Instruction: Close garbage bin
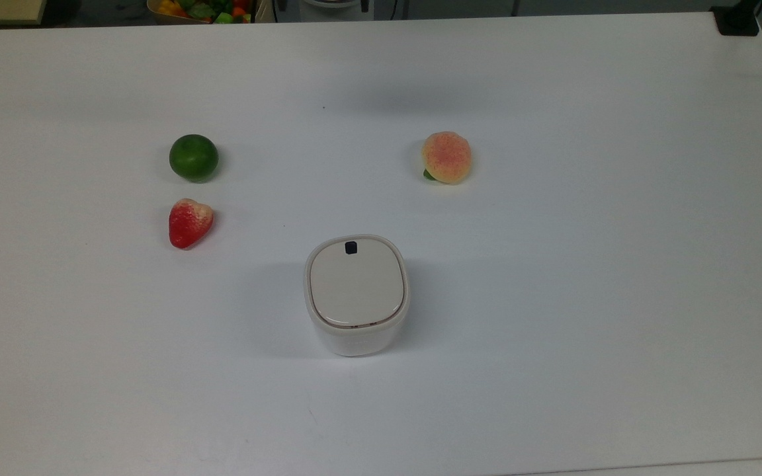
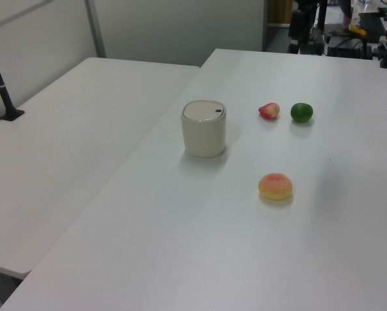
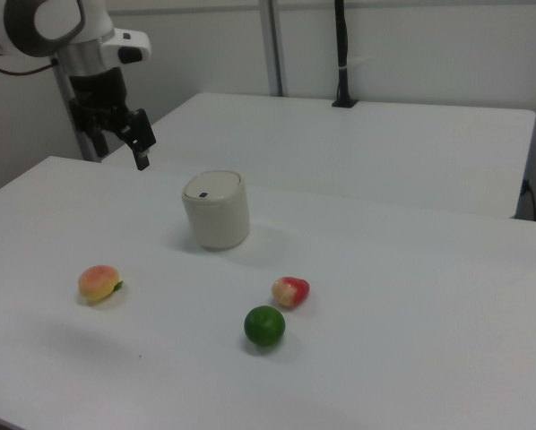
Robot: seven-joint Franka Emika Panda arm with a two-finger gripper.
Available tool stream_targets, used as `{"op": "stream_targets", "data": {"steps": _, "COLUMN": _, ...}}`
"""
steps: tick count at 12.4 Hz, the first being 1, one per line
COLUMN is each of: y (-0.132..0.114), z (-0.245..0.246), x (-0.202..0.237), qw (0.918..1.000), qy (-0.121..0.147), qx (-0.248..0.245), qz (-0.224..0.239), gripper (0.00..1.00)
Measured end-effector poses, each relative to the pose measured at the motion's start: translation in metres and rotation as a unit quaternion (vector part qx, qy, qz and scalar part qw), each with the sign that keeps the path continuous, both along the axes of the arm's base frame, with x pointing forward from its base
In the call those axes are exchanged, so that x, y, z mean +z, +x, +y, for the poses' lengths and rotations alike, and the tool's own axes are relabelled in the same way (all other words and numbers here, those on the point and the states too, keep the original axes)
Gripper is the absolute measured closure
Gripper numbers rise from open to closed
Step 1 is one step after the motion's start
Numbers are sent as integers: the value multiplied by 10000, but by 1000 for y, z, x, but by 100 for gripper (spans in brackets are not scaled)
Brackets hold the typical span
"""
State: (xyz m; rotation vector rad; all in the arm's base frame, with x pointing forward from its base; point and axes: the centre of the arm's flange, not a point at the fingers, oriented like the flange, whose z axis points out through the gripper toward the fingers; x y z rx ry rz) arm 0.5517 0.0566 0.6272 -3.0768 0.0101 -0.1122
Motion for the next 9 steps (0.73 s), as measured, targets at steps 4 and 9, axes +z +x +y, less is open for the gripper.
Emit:
{"op": "stream_targets", "data": {"steps": 4, "y": 2, "z": -18, "x": -3, "qw": 9996, "qy": -9, "qx": 297, "qz": 3, "gripper": 0}}
{"op": "stream_targets", "data": {"steps": 9, "y": 4, "z": -25, "x": -3, "qw": 9988, "qy": -25, "qx": 481, "qz": -77, "gripper": 0}}
